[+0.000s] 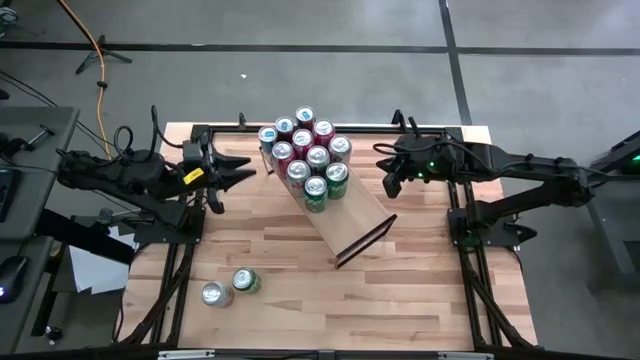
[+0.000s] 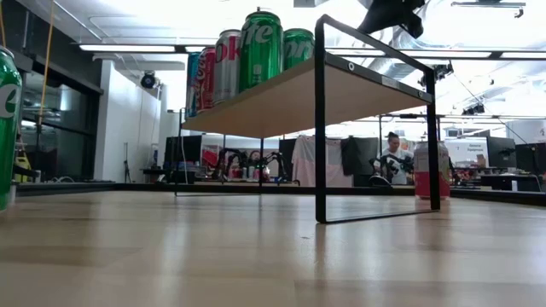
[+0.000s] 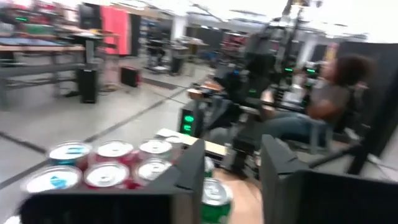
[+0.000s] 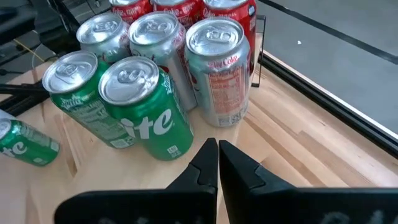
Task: Place canned beverage on shelf
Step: Put the green soda can on the shelf aligned with the other green soda cans
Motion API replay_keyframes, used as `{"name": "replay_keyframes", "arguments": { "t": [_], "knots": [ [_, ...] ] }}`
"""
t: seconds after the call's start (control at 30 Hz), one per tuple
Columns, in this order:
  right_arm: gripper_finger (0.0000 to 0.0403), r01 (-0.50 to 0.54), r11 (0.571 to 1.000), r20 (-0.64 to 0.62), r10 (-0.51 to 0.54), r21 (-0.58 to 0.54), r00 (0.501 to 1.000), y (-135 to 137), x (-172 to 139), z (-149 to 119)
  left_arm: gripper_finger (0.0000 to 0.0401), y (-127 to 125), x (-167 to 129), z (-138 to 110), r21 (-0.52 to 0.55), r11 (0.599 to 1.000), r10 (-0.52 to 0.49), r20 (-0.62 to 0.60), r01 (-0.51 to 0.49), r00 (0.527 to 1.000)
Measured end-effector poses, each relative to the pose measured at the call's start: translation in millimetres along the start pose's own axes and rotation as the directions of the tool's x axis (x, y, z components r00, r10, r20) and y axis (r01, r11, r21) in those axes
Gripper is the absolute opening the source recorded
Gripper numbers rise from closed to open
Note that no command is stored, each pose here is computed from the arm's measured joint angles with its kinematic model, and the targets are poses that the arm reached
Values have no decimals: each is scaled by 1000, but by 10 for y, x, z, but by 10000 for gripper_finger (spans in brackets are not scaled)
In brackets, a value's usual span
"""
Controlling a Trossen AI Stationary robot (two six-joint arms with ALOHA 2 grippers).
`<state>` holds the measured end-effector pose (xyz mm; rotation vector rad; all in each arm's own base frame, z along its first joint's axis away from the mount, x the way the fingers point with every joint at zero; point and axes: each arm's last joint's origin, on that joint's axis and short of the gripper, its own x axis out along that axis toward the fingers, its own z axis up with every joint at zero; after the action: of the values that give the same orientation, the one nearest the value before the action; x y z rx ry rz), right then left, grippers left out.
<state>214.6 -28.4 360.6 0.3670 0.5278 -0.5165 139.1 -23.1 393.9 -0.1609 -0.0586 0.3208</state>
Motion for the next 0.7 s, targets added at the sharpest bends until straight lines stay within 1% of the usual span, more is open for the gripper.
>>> {"name": "replay_keyframes", "arguments": {
  "t": [0.1,0.17,0.27,0.37,0.5,0.7],
  "knots": [
    [0,3,1000,-7,-3,-1,1000,7,26,-4,113,-26,6,-9,3,997,-75,-15,75,997],
    [0,2,1000,-21,-2,10,1000,10,43,-14,153,-36,6,-10,16,994,-108,-19,108,994],
    [0,-3,1000,-37,3,18,999,17,65,-24,206,-47,12,-16,29,991,-126,-24,127,992],
    [0,-4,999,-45,6,38,999,22,81,-28,250,-51,19,-20,53,990,-126,-26,128,992],
    [0,-4,999,-45,6,54,999,22,80,-28,284,-52,20,-21,64,990,-126,-27,128,992],
    [1,2,998,-40,1,61,999,21,80,-26,293,-50,20,-24,74,989,-123,-30,124,992]
  ]
}}
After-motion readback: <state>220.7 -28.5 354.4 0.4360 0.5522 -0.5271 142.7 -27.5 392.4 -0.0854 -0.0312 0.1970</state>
